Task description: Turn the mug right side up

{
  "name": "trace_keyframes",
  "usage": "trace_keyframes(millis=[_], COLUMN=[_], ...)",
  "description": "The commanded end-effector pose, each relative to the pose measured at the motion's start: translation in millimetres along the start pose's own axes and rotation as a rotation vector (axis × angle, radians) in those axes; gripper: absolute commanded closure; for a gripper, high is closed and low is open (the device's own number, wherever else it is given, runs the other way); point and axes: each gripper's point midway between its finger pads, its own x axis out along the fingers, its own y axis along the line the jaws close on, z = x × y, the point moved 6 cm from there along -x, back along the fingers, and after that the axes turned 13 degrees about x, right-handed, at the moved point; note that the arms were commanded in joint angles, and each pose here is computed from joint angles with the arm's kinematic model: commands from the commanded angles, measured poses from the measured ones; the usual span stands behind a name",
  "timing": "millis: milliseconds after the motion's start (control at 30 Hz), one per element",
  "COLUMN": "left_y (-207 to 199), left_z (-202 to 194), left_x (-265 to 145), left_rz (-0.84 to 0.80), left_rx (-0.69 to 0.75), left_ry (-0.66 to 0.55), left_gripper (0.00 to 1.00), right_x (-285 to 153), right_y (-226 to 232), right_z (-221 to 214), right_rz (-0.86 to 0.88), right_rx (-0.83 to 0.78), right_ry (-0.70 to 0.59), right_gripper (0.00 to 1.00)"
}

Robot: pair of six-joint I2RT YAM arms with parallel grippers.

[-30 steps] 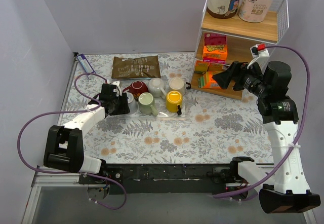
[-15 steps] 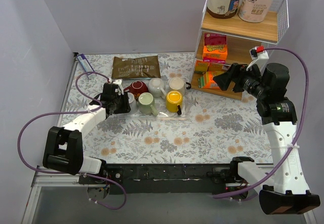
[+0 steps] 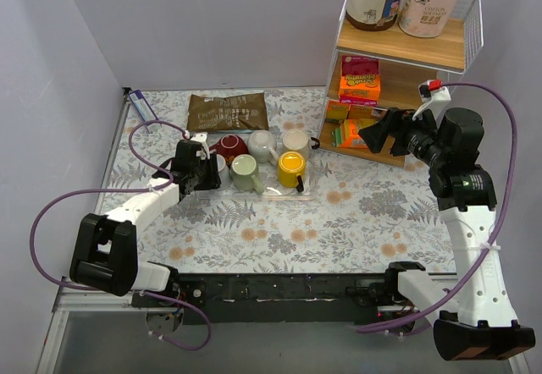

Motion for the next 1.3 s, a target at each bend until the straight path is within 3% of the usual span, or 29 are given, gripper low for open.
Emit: trace_keyframes(millis=[0,400,500,633,1033,1267], left_y=[-1.3,4.7,4.8,5.1,-6.5,-30.7], left_z=[5.1,-0.8,-0.8,-0.6,11.0,37.1], left_x=[-1.9,8.6,8.2,8.0,-38.8,-97.8], left_rz=[0.005,0.059,0.060,0.065,0.008,-0.170], left_rx=[0.001,-0.011,-0.012,-0.017,-0.055,-0.117], left_ry=[-0.035,0.019,0.018,0.019,-0.059,-0.210], left_gripper=[0.58,0.71,0.78,0.99,1.00,1.00], right_x=[-6.3,-8.0,-7.2,-6.9,-5.1,-0.1], right_y=[4.6,5.1,4.2,5.0,8.2,26.2], right_z=[6.9,7.9,6.9,7.6,-6.6,-38.5], right_rz=[0.006,0.002,0.000,0.004,0.065,0.345], right_rx=[-0.040,-0.040,-0.037,-0.034,-0.003,0.108], right_ry=[-0.043,-0.051,-0.047,-0.048,0.027,0.135], right_gripper=[0.07,0.07,0.07,0.07,0.06,0.05])
